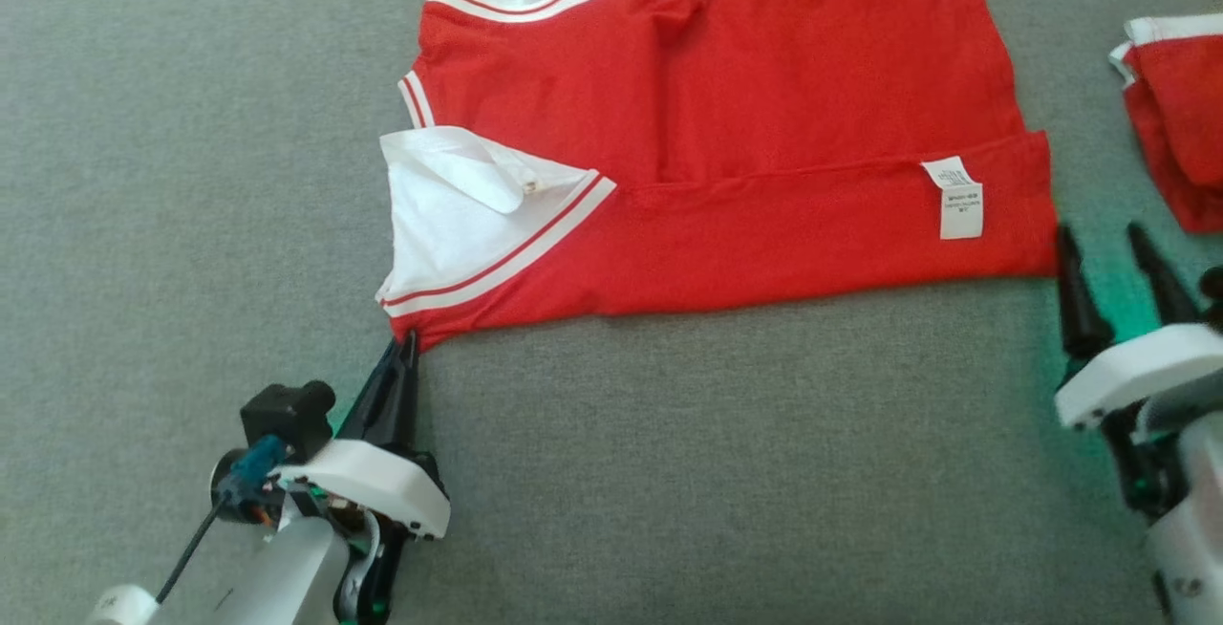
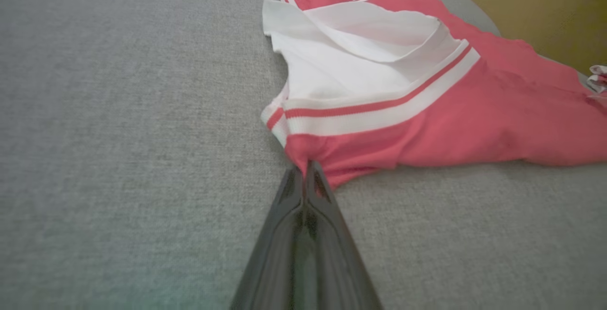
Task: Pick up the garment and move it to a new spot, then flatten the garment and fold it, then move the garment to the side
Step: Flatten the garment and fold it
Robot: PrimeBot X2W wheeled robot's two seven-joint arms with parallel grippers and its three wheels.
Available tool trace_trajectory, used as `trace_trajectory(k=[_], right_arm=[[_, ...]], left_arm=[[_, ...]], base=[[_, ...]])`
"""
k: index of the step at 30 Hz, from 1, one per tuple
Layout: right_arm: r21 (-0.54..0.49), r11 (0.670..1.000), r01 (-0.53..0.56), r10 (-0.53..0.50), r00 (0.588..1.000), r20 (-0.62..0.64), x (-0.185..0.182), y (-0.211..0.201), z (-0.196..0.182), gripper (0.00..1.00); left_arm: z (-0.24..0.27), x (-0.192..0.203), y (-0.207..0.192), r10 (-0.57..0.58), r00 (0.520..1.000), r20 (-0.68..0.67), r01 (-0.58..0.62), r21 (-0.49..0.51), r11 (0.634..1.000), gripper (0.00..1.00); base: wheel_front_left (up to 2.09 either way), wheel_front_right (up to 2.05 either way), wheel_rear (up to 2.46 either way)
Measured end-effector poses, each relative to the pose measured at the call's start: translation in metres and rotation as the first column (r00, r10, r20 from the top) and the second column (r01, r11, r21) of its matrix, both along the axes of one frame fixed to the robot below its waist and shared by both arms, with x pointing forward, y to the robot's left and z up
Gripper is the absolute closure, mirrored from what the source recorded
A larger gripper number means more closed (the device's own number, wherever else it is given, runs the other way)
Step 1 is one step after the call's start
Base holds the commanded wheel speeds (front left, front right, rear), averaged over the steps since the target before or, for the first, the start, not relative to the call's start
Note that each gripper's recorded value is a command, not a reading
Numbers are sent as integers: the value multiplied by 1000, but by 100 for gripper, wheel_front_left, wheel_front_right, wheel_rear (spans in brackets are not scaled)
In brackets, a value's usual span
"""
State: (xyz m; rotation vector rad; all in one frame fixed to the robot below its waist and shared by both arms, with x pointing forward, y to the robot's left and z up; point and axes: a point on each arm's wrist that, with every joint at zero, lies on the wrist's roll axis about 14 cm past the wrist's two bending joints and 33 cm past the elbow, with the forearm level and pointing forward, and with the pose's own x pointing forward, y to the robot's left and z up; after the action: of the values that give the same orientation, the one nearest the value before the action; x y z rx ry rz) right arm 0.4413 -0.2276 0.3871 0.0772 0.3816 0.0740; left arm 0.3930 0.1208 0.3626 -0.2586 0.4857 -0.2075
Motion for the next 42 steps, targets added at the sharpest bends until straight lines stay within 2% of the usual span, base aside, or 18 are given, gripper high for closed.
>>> trace_trajectory(k=[6,7,8,9,14,20,29,35,42], right_arm=[[35,999,1,4,991,-135,-12,13,-30,2],[35,999,1,4,991,-135,-12,13,-30,45],[38,999,1,5,989,-146,-12,14,-32,77],[38,999,-2,8,988,-153,-12,15,-33,100],[74,997,-3,15,988,-155,-9,22,-32,100],[58,998,9,-1,991,-132,-15,6,-20,100],[47,998,49,-41,986,-160,-63,-20,-18,100],[42,996,85,-76,981,-179,-91,-33,-18,100],[36,993,109,-99,974,-206,-114,-34,-20,100]], left_arm=[[6,-1,5,9,1000,17,-9,5,1000,100],[6,-1,5,9,1000,17,-9,5,1000,100],[6,-1,7,11,1000,20,-11,5,1000,100],[7,-1,7,13,1000,22,-13,6,1000,100],[11,1,11,17,999,37,-17,10,1000,100],[26,-1,8,9,997,83,-9,6,1000,100],[31,-44,6,1,998,67,-1,6,1000,100],[25,-76,-2,-1,1000,12,1,-8,1000,100],[26,-91,-5,2,1000,-11,-2,-16,1000,100]], base=[[0,0,0],[0,0,0],[0,0,0],[0,0,0],[0,0,0],[0,0,0],[0,0,0],[0,0,0],[0,0,0]])
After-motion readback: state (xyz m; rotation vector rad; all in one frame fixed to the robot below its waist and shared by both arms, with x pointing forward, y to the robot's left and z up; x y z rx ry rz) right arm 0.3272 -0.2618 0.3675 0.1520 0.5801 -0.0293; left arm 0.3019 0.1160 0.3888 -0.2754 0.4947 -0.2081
